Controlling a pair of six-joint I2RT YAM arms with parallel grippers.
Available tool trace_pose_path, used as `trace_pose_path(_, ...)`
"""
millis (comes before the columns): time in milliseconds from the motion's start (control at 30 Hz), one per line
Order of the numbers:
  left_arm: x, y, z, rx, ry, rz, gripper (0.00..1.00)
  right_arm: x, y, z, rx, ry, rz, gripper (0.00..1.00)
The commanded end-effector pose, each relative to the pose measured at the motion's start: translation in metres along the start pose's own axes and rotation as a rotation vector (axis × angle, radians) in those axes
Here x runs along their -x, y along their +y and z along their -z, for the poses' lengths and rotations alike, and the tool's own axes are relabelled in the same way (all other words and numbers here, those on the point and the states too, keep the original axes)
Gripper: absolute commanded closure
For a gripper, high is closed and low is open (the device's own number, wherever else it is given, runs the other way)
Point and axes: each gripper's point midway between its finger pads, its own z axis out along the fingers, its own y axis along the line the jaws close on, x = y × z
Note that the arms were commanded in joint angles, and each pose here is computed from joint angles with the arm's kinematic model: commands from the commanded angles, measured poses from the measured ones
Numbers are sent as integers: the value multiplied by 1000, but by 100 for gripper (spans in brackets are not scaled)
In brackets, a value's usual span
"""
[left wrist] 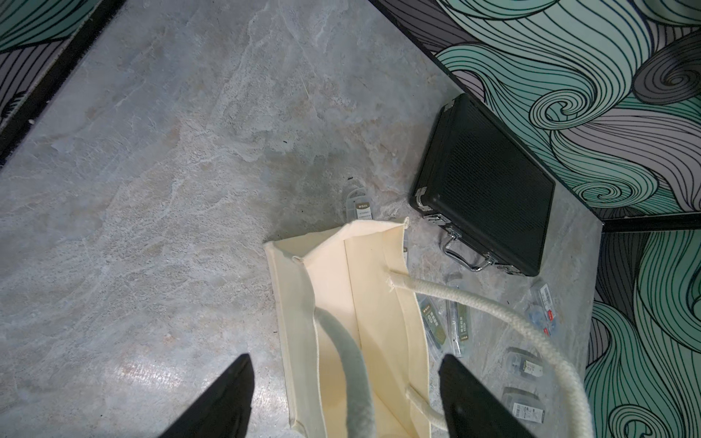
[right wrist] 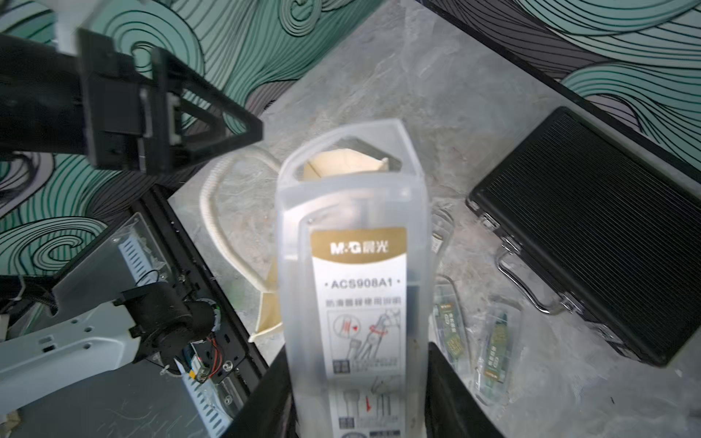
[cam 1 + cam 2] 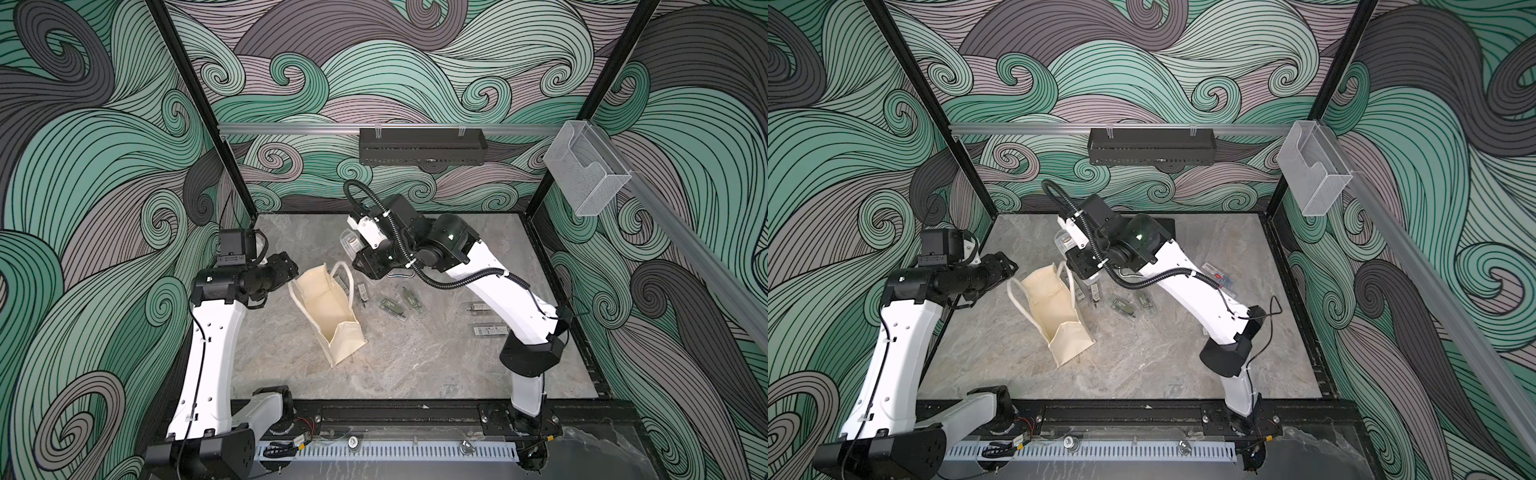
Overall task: Put the compass set into the canvas bag
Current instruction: Place the compass set in the canvas bag.
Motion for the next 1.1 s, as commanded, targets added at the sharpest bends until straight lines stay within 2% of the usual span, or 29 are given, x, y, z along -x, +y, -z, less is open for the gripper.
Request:
trace_pose_path(0, 9, 17, 11, 88, -80, 26, 22, -13, 23, -16, 21, 70, 5, 57)
trace_pose_path(100, 16, 31, 21, 163, -146, 25, 22, -20, 42, -37, 56, 108, 7, 57)
trace_pose_path(233, 18, 29, 27, 144, -186, 13, 22, -30, 53, -63, 71, 152, -12, 57)
trace_pose_path(567, -4, 16, 17, 24, -119, -3, 22, -46, 44, -133, 21, 224, -79, 57)
trace_pose_path(800, -13, 26, 21, 60, -113, -18, 22, -66, 26, -173, -33, 288, -159, 57)
trace_pose_path(1067, -14, 31, 22, 82, -107, -36, 22, -82, -2, -193, -130, 327, -214, 54)
